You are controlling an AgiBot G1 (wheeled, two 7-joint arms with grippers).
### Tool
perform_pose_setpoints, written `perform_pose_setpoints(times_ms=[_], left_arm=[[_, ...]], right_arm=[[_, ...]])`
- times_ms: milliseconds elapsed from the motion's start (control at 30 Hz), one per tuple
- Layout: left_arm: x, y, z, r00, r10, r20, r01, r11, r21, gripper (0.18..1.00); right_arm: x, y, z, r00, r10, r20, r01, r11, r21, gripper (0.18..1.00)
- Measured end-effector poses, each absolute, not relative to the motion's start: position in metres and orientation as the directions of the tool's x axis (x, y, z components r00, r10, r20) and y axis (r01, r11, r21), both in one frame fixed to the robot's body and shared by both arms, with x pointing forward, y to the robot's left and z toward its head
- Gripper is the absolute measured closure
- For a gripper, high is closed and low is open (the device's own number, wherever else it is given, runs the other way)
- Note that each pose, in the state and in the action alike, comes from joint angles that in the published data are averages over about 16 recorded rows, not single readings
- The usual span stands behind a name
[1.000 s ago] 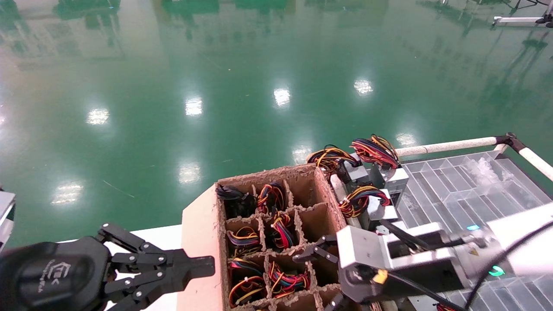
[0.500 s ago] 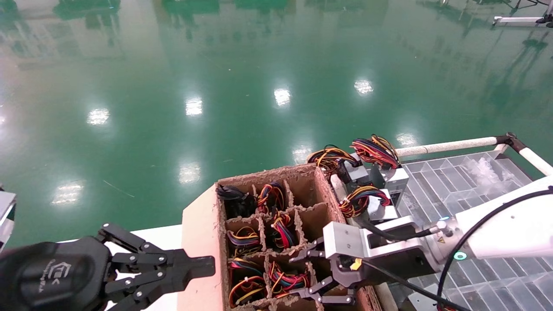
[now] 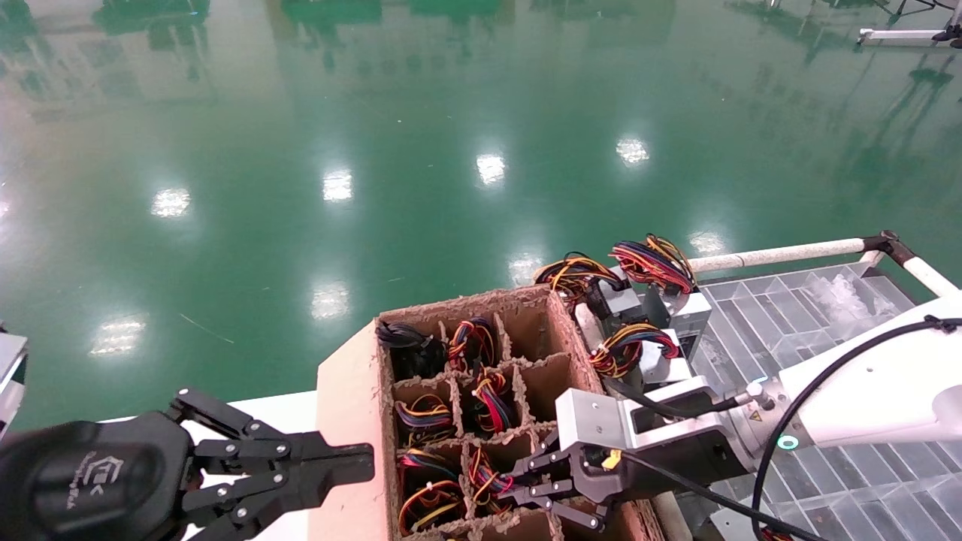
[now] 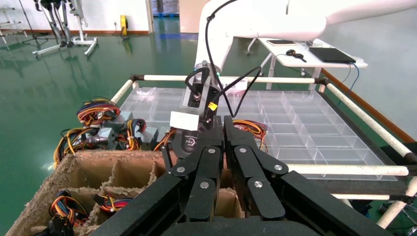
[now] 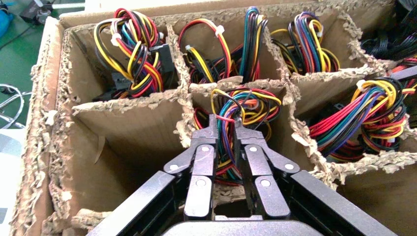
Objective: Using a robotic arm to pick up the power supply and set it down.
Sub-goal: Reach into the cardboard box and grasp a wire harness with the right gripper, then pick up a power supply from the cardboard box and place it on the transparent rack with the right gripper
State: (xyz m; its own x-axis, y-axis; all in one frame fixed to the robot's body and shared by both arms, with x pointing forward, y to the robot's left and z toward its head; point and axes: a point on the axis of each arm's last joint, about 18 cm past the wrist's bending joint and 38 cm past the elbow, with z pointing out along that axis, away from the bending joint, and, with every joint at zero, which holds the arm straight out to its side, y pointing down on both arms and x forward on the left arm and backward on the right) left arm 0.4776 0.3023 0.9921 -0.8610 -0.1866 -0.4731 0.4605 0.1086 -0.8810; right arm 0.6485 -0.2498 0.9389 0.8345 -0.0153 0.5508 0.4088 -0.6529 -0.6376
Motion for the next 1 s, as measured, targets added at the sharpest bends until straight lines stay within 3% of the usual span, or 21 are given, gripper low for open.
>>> perform_pose_setpoints(times_ms=[267,467,1000], left_arm=[[0.478,0.302,0.992,-0.861,-0.187,-0.473,0.461,0.109,-0.881,0.942],[0.478,0.302,0.992,-0.861,-0.187,-0.473,0.461,0.109,-0.881,0.872],[0.478,0.302,0.992,-0.861,-0.187,-0.473,0.461,0.109,-0.881,0.521]], right_arm=[[0.647,-0.253,0.946,0.835,-0.020,0.549,0.409,-0.644,-0.646,0.947],[0.641,-0.256,0.963,0.826,-0.042,0.563,0.426,-0.607,-0.671,0.966],[0.589,-0.282,1.069,0.713,-0.151,0.685,0.584,-0.412,-0.699,0.975]])
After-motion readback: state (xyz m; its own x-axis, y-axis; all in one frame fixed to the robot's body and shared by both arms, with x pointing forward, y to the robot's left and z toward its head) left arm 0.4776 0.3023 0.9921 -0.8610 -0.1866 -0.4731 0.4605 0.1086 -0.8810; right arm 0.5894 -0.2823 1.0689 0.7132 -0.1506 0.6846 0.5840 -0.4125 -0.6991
